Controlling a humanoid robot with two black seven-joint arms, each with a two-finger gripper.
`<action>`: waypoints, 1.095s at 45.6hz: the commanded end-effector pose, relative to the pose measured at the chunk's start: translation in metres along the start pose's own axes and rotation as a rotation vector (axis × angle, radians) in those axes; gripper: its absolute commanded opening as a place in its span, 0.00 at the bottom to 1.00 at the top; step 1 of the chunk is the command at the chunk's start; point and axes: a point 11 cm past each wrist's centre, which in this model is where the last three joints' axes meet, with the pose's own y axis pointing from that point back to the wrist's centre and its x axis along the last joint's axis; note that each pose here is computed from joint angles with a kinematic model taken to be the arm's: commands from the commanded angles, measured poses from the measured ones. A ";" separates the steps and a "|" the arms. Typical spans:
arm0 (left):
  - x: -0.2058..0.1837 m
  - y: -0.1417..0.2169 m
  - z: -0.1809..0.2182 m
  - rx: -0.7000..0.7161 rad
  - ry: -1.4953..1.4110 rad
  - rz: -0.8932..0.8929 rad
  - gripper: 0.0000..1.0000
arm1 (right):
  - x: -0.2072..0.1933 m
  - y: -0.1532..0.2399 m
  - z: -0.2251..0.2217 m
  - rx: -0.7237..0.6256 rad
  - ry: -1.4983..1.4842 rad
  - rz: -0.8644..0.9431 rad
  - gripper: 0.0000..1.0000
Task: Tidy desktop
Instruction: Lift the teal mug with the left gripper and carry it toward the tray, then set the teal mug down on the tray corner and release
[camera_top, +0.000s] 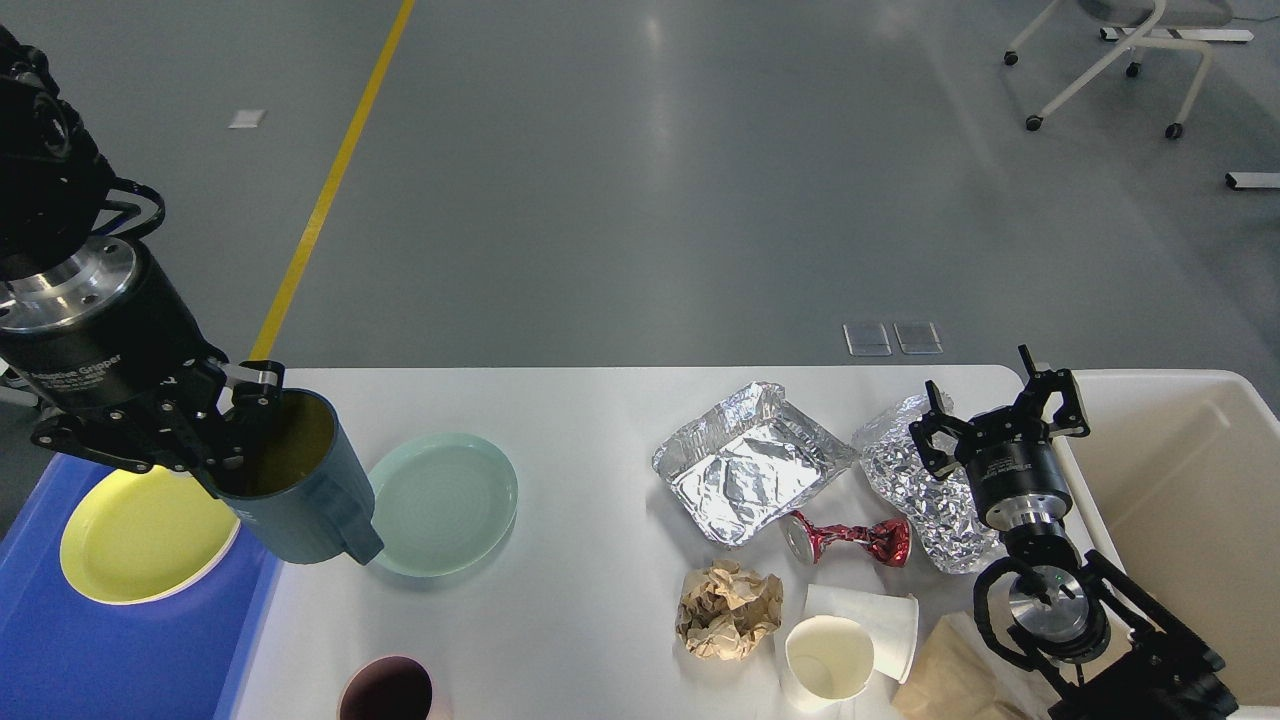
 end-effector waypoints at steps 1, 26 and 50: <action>0.011 -0.011 -0.041 -0.003 0.034 -0.009 0.00 | 0.000 0.000 0.000 0.000 0.000 0.000 1.00; 0.015 -0.131 -0.227 0.049 0.193 -0.014 0.00 | 0.000 0.000 0.000 -0.001 0.000 0.000 1.00; 0.012 -0.230 -0.233 0.072 0.173 0.039 0.00 | 0.000 0.000 0.000 -0.001 0.000 0.000 1.00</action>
